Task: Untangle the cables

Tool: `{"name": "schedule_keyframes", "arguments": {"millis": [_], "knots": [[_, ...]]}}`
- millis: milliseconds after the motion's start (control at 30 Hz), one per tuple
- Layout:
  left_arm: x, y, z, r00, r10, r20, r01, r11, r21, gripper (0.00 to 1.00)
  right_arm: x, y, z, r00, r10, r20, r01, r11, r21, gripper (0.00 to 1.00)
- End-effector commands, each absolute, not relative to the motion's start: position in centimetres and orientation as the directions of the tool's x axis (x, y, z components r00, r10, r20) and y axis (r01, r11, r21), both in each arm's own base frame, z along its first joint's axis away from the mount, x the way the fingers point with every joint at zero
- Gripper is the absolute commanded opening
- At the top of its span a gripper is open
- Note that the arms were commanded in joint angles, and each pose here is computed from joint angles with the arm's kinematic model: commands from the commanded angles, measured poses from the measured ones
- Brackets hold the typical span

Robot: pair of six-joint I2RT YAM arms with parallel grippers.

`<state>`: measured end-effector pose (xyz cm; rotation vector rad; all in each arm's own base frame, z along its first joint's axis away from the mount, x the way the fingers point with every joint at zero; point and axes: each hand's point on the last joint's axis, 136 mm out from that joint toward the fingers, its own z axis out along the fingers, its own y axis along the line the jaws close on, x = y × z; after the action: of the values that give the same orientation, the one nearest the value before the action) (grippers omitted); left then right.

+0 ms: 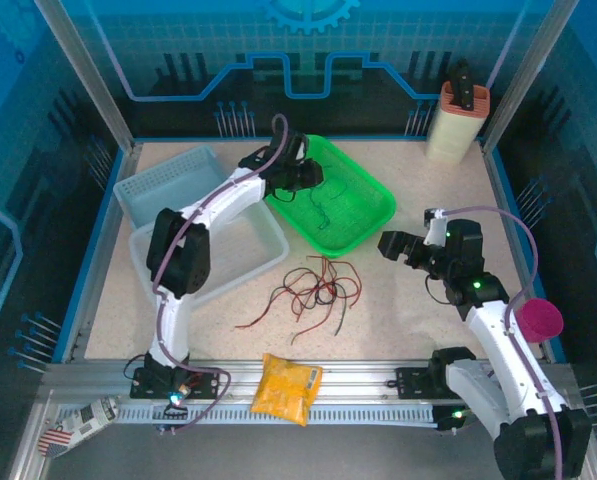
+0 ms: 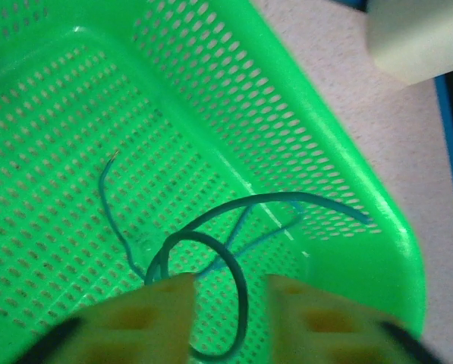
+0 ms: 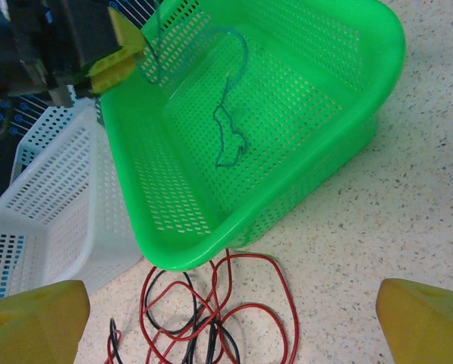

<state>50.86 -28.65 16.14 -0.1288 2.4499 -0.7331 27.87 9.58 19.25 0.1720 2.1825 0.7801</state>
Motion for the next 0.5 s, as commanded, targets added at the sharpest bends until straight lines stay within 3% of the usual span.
{"name": "schedule_keyframes", "arguments": {"millis": [0, 233, 367, 467], "knots": [[51.3, -27.5, 17.1, -0.825, -0.272, -0.495, 0.034, 0.851, -0.524, 0.98, 28.2, 9.3, 20.4, -0.657, 0.387, -0.647, -0.126, 0.790, 0.600, 0.98], [47.5, -26.7, 25.3, -0.676, -0.212, -0.705, 0.287, 0.806, -0.517, 0.99, 27.8, 9.9, 20.6, -0.678, 0.316, -0.664, -0.187, 0.799, 0.571, 0.95], [42.0, -24.7, 27.5, -0.611, -0.143, -0.778, 0.390, 0.801, -0.454, 0.98, 26.5, 12.2, 21.4, -0.697, 0.201, -0.689, -0.339, 0.754, 0.563, 0.84], [36.4, -24.1, 26.4, -0.632, -0.040, -0.774, 0.491, 0.753, -0.439, 0.93, 24.8, 13.5, 21.1, -0.713, 0.097, -0.694, -0.416, 0.738, 0.531, 0.80]]}}
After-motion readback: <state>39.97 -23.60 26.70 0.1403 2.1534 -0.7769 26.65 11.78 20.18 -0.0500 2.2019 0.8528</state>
